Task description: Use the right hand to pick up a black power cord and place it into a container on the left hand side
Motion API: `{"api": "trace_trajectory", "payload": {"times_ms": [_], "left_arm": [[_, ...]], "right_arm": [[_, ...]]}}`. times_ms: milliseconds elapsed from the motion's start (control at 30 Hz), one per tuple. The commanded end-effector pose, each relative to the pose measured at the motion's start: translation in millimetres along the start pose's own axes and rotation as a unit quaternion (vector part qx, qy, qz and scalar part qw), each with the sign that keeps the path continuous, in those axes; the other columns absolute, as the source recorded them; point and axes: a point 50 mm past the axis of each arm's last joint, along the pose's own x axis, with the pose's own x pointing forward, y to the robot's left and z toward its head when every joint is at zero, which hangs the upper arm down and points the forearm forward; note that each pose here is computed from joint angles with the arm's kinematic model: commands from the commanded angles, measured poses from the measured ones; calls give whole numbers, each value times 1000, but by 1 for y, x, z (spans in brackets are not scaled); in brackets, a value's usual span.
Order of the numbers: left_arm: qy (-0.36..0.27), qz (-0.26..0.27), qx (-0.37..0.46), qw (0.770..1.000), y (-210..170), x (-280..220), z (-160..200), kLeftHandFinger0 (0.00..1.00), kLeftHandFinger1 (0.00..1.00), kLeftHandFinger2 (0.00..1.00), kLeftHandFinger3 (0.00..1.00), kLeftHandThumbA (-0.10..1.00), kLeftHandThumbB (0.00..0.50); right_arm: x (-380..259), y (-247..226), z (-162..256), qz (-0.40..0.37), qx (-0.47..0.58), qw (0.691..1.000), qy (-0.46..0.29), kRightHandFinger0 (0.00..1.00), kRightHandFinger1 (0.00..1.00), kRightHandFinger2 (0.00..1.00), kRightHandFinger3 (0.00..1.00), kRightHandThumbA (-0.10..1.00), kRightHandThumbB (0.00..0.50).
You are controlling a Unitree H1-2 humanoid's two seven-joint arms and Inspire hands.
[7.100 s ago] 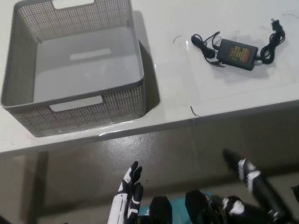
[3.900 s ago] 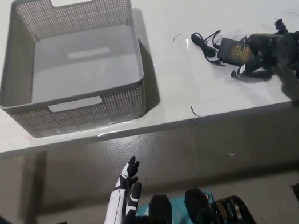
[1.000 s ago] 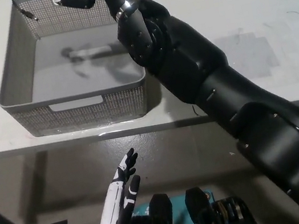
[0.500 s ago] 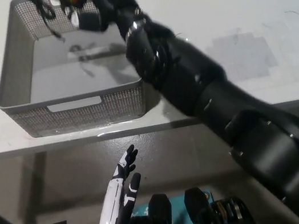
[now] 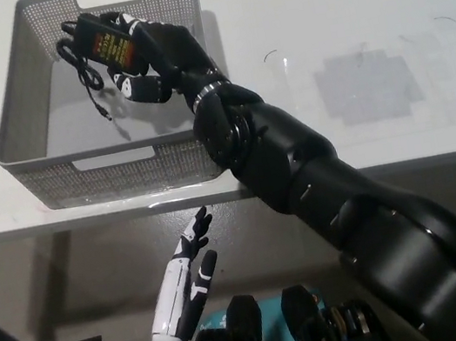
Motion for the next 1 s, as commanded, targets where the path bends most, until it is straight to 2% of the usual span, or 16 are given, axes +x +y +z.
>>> {"api": "trace_trajectory", "payload": {"times_ms": [0,33,67,100,200,433,633,700,833,967], "left_arm": [[-20,-4,-5,1000,2,8,9,1000,1000,1000,1000,1000,0],[-20,-5,-6,1000,2,8,8,1000,1000,1000,1000,1000,0],[-20,-5,-3,1000,2,8,9,1000,1000,1000,1000,1000,0],[-20,-6,0,1000,2,8,9,1000,1000,1000,1000,995,0],[-24,-8,1,1000,4,9,10,1000,1000,1000,1000,989,0],[-20,-12,-1,1000,4,9,8,1000,1000,1000,1000,942,0],[-17,-10,0,1000,0,8,10,1000,1000,1000,1000,907,0],[-19,-11,4,1000,1,10,11,1000,1000,1000,1000,883,0],[-18,-15,9,1000,3,11,10,1000,1000,1000,1000,947,0],[-24,-17,6,1000,3,12,9,1000,1000,1000,1000,919,0]], "right_arm": [[12,-16,25,-9,13,999,-33,802,1000,1000,1000,556,347],[14,-17,24,14,3,1000,-27,1000,1000,1000,1000,607,362],[15,-18,22,36,-5,999,-17,1000,1000,1000,1000,771,472],[15,-18,21,51,-11,999,-10,1000,1000,1000,1000,876,499],[16,-23,17,59,-24,998,-9,1000,1000,1000,1000,1000,500],[16,-32,14,47,-23,999,-14,1000,1000,1000,1000,1000,500],[15,-38,19,15,28,999,-37,1000,1000,1000,1000,1000,500],[16,-52,33,-7,47,997,-67,1000,1000,1000,1000,1000,500],[16,-92,57,-52,68,989,-121,1000,1000,1000,1000,1000,500],[10,-135,71,-97,98,978,-157,1000,1000,1000,1000,1000,488]]}}
